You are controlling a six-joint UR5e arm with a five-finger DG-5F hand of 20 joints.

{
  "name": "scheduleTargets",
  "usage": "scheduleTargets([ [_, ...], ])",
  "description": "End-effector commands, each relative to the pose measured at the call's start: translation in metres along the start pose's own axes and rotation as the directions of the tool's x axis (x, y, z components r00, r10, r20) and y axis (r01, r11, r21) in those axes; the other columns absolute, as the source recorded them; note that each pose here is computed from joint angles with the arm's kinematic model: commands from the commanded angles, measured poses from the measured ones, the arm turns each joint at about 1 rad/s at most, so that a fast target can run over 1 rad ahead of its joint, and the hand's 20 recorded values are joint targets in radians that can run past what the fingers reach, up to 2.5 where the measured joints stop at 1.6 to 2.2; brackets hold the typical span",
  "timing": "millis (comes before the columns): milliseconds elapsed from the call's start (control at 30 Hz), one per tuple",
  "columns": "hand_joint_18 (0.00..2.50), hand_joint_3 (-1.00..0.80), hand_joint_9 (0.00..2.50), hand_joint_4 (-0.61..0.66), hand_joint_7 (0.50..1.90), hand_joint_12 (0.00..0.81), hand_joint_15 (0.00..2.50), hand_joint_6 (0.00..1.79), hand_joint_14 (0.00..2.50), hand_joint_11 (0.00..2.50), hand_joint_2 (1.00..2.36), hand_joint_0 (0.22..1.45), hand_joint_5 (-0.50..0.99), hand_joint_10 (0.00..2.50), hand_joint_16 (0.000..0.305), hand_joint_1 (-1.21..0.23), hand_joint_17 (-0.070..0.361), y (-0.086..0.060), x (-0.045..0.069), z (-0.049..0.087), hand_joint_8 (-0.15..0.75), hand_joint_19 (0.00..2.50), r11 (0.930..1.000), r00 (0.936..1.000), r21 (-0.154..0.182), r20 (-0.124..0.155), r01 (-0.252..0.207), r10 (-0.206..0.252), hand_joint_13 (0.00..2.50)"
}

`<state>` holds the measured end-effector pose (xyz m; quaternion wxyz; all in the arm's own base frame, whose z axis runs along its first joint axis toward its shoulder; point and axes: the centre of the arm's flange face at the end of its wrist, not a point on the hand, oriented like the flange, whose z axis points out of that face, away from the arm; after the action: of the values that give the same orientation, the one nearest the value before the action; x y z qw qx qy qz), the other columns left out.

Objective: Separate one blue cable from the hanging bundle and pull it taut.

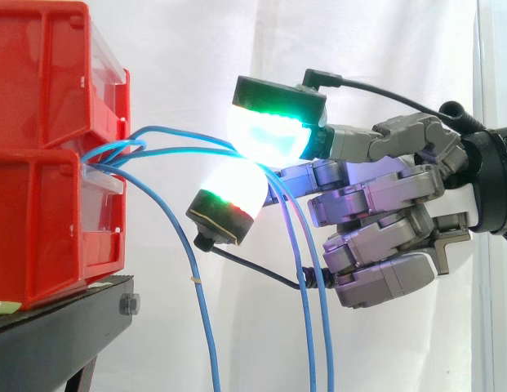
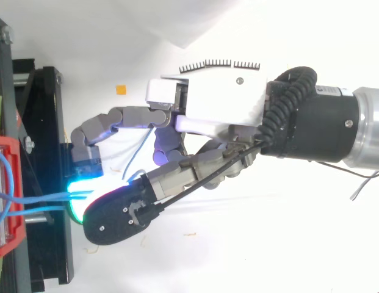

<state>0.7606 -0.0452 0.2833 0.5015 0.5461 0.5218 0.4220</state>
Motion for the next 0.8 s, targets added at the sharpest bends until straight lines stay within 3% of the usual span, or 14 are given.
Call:
scheduleTargets([
  [0, 1.39, -0.28, 2.31, -0.01, 1.35, 0.311, 1.13, 0.5, 1.64, 2.24, 1.02, 0.77, 0.15, 0.77, 0.044, -0.75, 0.099, 0.0002, 0.0, 0.0, 0.168, 1.48, 1.0, 1.0, 0.0, 0.0, 0.0, 0.0, 1.39],
  [167, 1.38, -0.25, 2.3, -0.04, 1.37, 0.313, 1.13, 0.5, 1.66, 2.24, 1.02, 0.77, 0.15, 0.8, 0.045, -0.76, 0.101, -0.0005, 0.0, -0.0001, 0.178, 1.48, 1.0, 1.0, 0.001, 0.0, 0.001, -0.001, 1.38],
  [233, 1.39, -0.24, 2.28, -0.08, 1.37, 0.318, 1.15, 0.5, 1.63, 2.2, 1.02, 0.76, 0.15, 0.86, 0.046, -0.84, 0.103, -0.0005, 0.0, -0.0001, 0.182, 1.46, 1.0, 1.0, 0.001, 0.0, 0.001, -0.001, 1.38],
  [367, 1.39, -0.43, 2.25, -0.06, 1.29, 0.308, 1.19, 0.52, 1.56, 2.14, 1.01, 0.75, 0.14, 0.96, 0.045, -0.98, 0.101, -0.0005, 0.0, -0.0001, 0.177, 1.45, 1.0, 1.0, 0.001, 0.0, 0.001, -0.001, 1.38],
  [400, 1.39, -0.5, 2.25, -0.04, 1.28, 0.311, 1.19, 0.53, 1.56, 2.14, 1.0, 0.67, 0.14, 0.96, 0.045, -0.98, 0.101, -0.0005, 0.0, -0.0001, 0.168, 1.45, 1.0, 1.0, 0.001, 0.0, 0.001, -0.001, 1.38],
  [433, 1.41, -0.5, 2.26, -0.02, 1.3, 0.318, 1.19, 0.52, 1.56, 2.15, 1.0, 0.56, 0.14, 0.93, 0.048, -0.92, 0.107, -0.0005, 0.0, -0.0001, 0.173, 1.43, 1.0, 1.0, 0.001, 0.0, 0.001, -0.001, 1.39],
  [467, 1.42, -0.5, 2.27, -0.02, 1.31, 0.33, 1.19, 0.51, 1.57, 2.15, 1.0, 0.54, 0.15, 0.91, 0.049, -0.9, 0.11, -0.0005, 0.0, -0.0001, 0.175, 1.42, 1.0, 1.0, 0.001, 0.0, -0.001, 0.001, 1.4],
  [533, 1.5, -0.5, 2.35, 0.02, 1.34, 0.371, 1.11, 0.5, 1.59, 2.21, 1.0, 0.43, 0.15, 0.74, 0.062, -0.67, 0.139, -0.0005, 0.0, -0.0001, 0.208, 1.25, 1.0, 1.0, 0.001, 0.0, 0.001, -0.001, 1.46],
  [667, 1.47, -0.5, 2.39, 0.04, 1.35, 0.381, 1.1, 0.5, 1.59, 2.25, 1.0, 0.41, 0.15, 0.65, 0.064, -0.42, 0.145, -0.0005, 0.0, -0.0001, 0.207, 1.13, 1.0, 1.0, 0.001, 0.0, 0.001, -0.001, 1.48],
  [767, 1.45, -0.5, 2.35, 0.03, 1.36, 0.353, 1.11, 0.5, 1.6, 2.21, 1.0, 0.46, 0.15, 0.74, 0.057, -0.32, 0.129, -0.0005, 0.0, -0.0001, 0.192, 1.3, 1.0, 1.0, 0.001, 0.0, 0.001, -0.001, 1.44],
])
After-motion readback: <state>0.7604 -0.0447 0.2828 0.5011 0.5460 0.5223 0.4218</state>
